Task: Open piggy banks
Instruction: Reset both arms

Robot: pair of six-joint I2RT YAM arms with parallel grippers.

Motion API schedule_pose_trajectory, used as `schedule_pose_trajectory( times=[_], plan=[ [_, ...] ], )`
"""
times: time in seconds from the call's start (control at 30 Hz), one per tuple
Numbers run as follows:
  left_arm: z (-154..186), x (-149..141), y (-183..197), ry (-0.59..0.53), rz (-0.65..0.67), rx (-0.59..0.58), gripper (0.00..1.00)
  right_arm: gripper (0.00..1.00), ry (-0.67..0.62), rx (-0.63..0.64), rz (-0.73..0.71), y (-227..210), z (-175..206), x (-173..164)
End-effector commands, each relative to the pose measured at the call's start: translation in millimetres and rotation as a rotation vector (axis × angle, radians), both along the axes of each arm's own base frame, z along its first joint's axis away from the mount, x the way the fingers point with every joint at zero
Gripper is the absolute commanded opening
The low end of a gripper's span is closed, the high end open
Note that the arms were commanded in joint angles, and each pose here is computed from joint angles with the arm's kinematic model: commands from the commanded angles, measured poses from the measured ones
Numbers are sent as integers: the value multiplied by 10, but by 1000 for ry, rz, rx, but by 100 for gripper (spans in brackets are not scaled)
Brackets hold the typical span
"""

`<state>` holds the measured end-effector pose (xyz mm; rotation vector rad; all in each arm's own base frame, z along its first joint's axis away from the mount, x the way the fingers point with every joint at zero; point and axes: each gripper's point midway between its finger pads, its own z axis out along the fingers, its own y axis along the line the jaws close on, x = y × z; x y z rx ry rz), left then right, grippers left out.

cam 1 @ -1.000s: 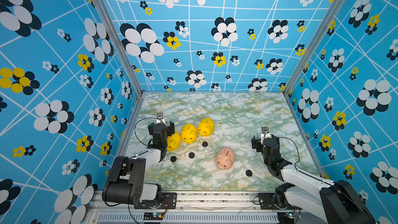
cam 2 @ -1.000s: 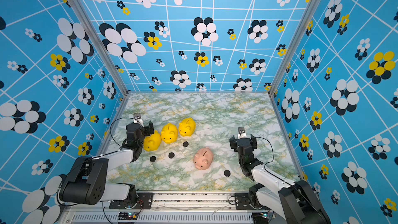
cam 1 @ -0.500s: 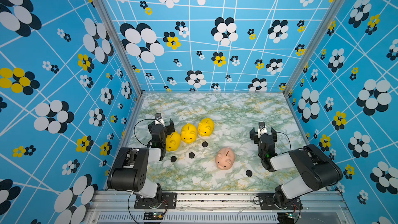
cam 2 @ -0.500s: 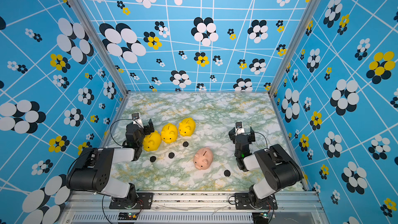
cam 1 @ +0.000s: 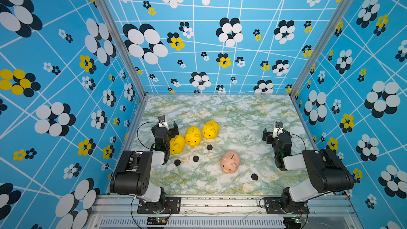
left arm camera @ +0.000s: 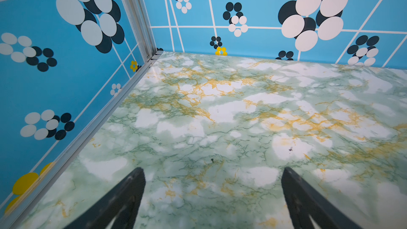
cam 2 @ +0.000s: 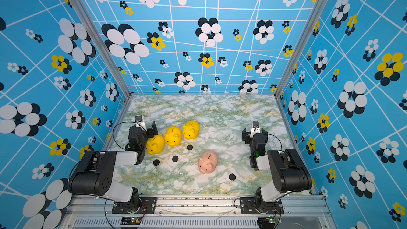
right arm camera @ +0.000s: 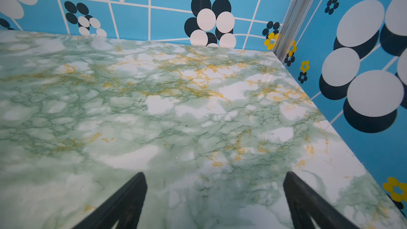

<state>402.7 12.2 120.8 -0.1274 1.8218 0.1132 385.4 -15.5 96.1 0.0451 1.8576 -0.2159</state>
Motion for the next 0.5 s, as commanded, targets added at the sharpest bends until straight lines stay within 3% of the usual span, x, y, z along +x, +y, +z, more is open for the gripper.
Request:
schedule_pose_trajectory(
  times=[0.0,0.47],
  plan=[
    [-225,-78,-11,68,-16,5,99,99,27,96,-43,-90,-15,90],
    [-234,-76,-15,72,-16,6,99,99,8,91,-55,-117,7,88]
  ],
)
